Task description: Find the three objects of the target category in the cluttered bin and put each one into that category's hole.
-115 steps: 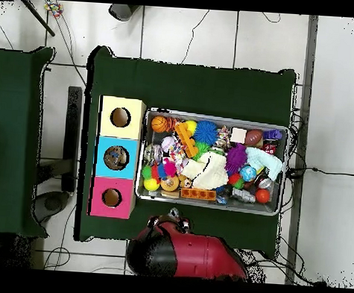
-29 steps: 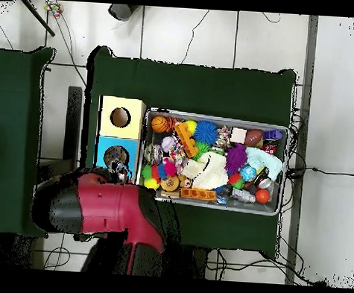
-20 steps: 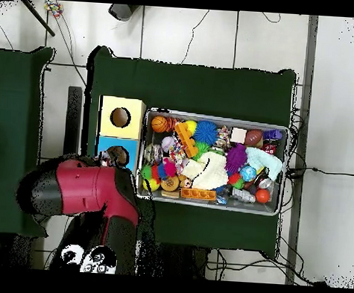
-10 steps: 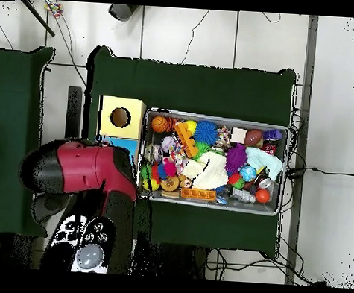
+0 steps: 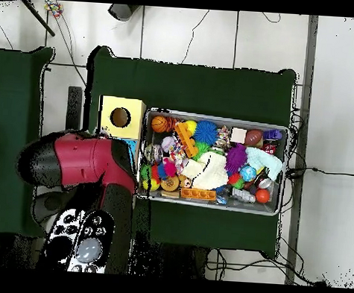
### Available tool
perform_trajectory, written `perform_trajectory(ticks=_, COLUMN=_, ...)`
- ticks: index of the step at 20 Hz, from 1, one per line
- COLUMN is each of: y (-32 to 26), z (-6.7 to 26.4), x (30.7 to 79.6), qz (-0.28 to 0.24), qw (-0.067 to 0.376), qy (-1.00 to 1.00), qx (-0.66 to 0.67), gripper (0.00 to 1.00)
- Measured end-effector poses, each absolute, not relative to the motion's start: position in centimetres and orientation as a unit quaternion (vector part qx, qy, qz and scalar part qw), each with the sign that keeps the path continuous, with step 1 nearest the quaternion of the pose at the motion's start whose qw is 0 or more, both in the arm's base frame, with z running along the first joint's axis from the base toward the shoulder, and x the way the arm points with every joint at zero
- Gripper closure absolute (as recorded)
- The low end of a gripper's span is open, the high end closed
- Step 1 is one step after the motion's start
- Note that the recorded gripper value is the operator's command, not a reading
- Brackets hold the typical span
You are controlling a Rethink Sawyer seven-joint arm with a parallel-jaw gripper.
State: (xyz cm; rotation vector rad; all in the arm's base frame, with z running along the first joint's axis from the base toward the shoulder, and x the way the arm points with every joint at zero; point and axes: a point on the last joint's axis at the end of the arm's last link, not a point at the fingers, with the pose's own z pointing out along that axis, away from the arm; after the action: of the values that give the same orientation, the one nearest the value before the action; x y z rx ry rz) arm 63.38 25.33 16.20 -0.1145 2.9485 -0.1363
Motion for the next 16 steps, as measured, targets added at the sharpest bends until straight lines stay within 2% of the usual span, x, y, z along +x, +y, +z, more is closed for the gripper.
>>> perform_trajectory(ticks=16, y=19.6, z=17.1, x=64.9, qz=-0.041, qw=0.092, qy=0.995, qx=0.011, gripper=1.00)
